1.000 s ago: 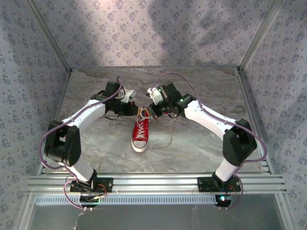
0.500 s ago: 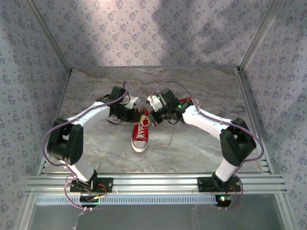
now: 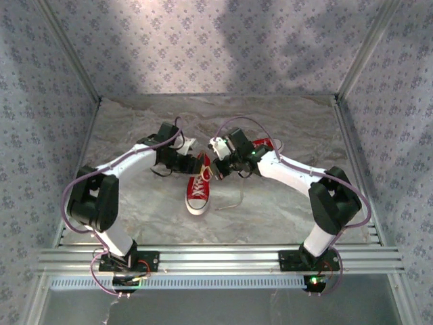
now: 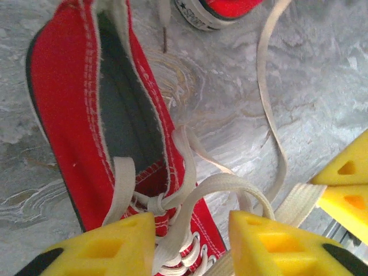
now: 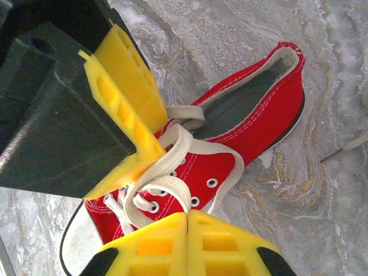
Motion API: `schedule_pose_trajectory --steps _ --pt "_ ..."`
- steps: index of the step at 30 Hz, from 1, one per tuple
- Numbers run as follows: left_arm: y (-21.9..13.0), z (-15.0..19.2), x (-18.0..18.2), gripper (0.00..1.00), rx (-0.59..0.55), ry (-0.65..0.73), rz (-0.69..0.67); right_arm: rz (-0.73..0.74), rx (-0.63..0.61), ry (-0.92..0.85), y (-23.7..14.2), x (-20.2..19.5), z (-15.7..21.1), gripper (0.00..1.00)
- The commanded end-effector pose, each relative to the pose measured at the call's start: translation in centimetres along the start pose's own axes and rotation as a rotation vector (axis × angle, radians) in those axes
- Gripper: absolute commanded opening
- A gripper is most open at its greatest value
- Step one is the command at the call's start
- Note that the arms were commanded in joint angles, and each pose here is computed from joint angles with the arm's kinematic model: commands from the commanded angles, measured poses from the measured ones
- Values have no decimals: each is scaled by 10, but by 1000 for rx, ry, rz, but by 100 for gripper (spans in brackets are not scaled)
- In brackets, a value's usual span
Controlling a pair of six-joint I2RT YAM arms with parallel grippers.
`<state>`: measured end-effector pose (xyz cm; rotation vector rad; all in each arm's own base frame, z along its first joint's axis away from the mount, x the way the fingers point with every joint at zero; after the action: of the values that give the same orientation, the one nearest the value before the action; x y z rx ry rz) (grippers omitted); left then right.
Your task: Tie the shoes
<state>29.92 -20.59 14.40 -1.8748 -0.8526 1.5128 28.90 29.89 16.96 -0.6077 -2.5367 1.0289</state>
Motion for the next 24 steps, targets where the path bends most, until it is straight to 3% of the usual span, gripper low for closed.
schedule_pose_trajectory --steps 1,4,9,13,24 --pt "-25 -11 -12 43 -107 27 -7 12 1 16 -1 -1 2 0" --pt "-42 -12 -16 51 -184 45 -31 16 -1 20 -1 -1 1 0" --pt "-69 8 -10 51 -350 26 -56 30 -11 49 -4 -5 -2 0" --pt "-68 36 -8 50 -455 28 -11 15 -21 124 -9 -11 -4 0" --pt "-19 48 3 42 -348 41 -58 14 -18 224 -13 -27 -15 0"
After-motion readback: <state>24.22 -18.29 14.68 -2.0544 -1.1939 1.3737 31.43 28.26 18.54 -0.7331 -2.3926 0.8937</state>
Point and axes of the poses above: each hand's point on the last joint's axis, 136 mm out from that joint toward the fingers, its own y axis out along the fingers, its own x axis along the line the jaws close on, z = x × y, the point moved 5 cm from there along -y, back along the fingers, and after that the axes turned 14 degrees about -y, right-handed, at the moved point
